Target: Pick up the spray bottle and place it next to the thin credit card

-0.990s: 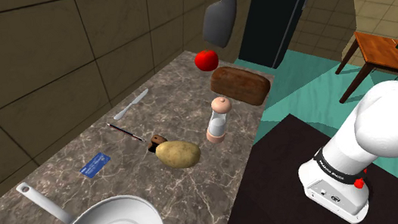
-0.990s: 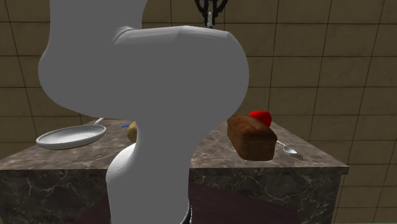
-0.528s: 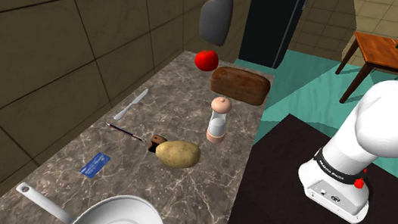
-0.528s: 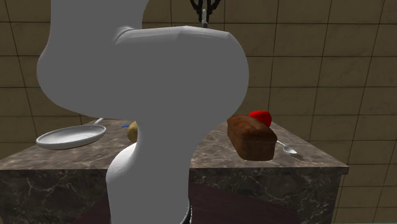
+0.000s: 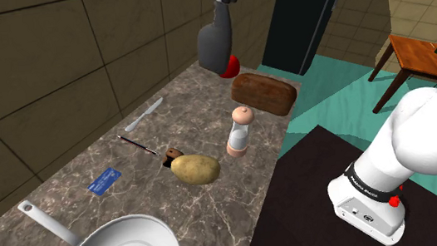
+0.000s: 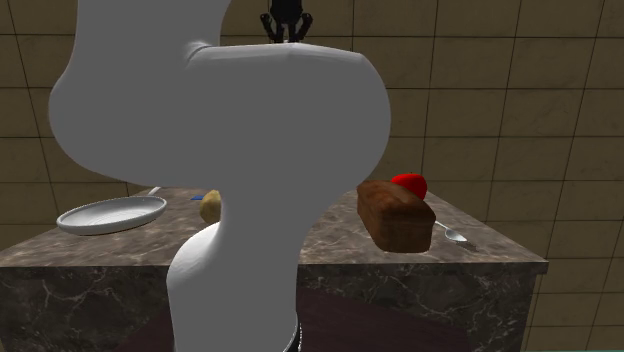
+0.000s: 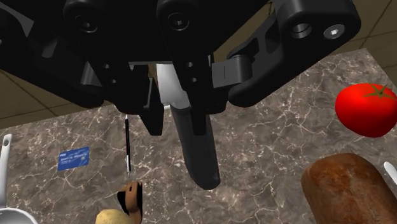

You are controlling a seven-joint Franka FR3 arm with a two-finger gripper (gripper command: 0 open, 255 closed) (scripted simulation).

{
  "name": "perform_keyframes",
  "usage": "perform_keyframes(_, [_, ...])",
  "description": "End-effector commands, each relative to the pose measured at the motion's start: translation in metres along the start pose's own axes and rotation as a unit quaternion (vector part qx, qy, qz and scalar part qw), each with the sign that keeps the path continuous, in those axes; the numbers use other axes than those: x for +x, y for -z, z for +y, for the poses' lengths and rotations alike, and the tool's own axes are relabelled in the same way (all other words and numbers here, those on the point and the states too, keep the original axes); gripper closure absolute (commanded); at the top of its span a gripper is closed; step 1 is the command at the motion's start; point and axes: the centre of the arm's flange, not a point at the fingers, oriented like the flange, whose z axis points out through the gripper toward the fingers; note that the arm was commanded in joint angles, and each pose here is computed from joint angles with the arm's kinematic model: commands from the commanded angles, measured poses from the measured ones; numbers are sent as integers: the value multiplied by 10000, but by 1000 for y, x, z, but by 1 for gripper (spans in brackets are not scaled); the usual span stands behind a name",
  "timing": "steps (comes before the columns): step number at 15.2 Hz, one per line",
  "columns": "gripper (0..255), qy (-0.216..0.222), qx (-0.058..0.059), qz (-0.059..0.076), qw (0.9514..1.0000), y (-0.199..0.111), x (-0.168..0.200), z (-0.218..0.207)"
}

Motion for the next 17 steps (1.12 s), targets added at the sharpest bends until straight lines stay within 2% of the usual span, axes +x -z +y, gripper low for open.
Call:
perform_keyframes(1, [255, -8, 0, 7, 10000, -12, 0, -23])
perform_keyframes(17, [255, -8, 0, 7, 10000, -119, 12, -204])
